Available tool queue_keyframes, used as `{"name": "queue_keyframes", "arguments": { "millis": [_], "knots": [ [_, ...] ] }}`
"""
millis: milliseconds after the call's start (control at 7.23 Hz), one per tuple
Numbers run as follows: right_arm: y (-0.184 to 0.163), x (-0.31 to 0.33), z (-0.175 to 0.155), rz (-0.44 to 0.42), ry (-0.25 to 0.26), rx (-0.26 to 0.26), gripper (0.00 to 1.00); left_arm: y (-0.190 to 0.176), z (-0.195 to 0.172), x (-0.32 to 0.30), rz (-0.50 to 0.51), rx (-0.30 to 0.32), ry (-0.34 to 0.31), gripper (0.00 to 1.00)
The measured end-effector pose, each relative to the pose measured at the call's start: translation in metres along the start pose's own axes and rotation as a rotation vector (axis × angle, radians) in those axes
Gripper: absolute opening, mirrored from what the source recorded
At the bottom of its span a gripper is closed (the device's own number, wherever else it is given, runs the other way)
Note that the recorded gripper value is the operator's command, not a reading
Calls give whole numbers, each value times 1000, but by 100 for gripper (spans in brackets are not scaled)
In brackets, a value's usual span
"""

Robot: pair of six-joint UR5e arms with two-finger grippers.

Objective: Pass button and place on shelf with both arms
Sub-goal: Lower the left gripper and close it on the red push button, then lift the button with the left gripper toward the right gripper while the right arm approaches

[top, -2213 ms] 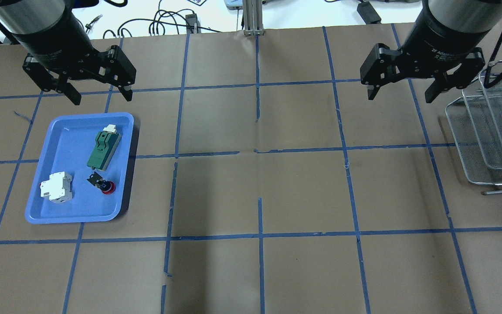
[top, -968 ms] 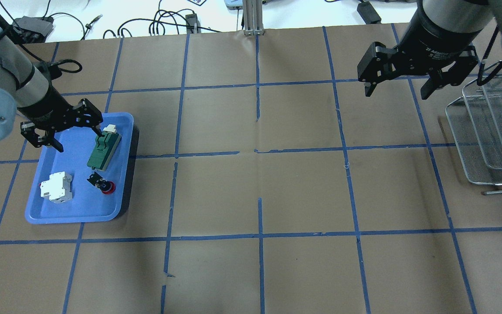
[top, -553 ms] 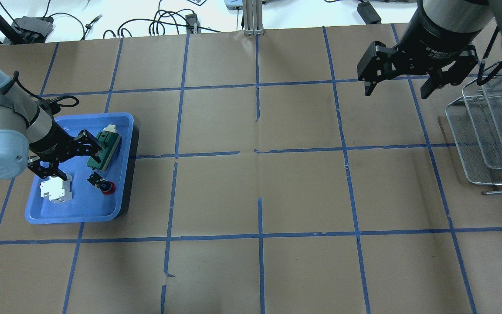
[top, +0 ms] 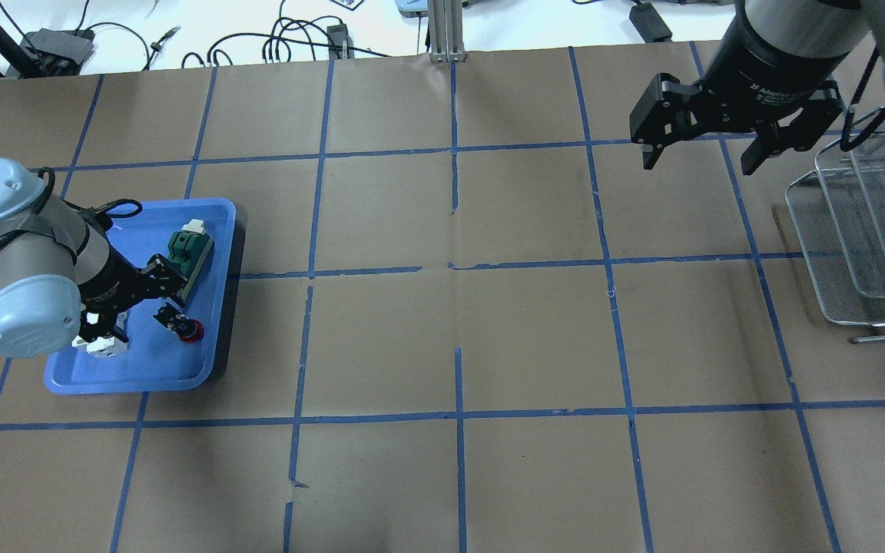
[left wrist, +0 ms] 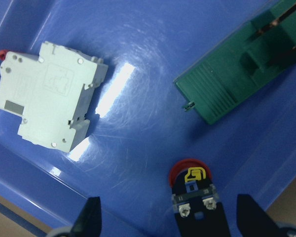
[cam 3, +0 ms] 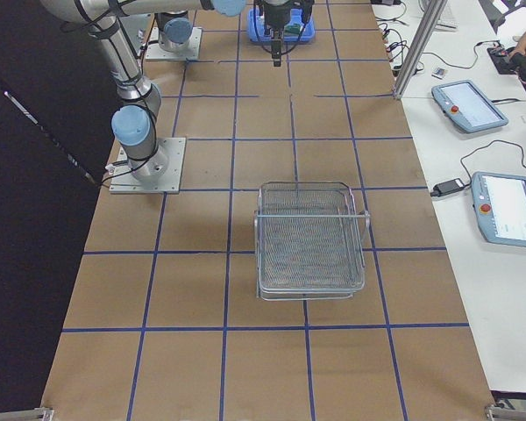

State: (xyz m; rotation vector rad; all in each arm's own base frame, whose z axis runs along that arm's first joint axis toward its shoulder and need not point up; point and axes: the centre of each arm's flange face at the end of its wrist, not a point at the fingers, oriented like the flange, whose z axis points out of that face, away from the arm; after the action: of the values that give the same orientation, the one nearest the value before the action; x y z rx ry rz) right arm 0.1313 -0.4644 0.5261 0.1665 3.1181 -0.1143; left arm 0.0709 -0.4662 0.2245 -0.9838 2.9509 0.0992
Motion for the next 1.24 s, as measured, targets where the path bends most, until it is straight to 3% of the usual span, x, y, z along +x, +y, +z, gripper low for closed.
{"name": "queue_keyframes", "arguments": {
  "millis": [138, 277, 553, 691, 968, 1245],
  "knots": [
    [0, 0, 0, 0, 1, -1, 100, 0, 4, 0, -5, -6, 0, 59],
    [0, 0, 0, 0, 1, -1, 100, 0, 5, 1, -6, -9, 3, 49],
    [0, 0, 1, 1, 1, -1, 100, 1, 7, 6, -9, -25, 48, 49],
    [0, 0, 0, 1, 1, 0, 100, 2, 7, 7, -8, -32, 64, 40],
    [0, 1, 0, -2, 1, 1, 100, 2, 4, 8, -2, -25, 71, 6],
    [-4, 9, 1, -18, 7, 1, 100, 1, -9, 10, 16, 4, 81, 0]
  ]
}}
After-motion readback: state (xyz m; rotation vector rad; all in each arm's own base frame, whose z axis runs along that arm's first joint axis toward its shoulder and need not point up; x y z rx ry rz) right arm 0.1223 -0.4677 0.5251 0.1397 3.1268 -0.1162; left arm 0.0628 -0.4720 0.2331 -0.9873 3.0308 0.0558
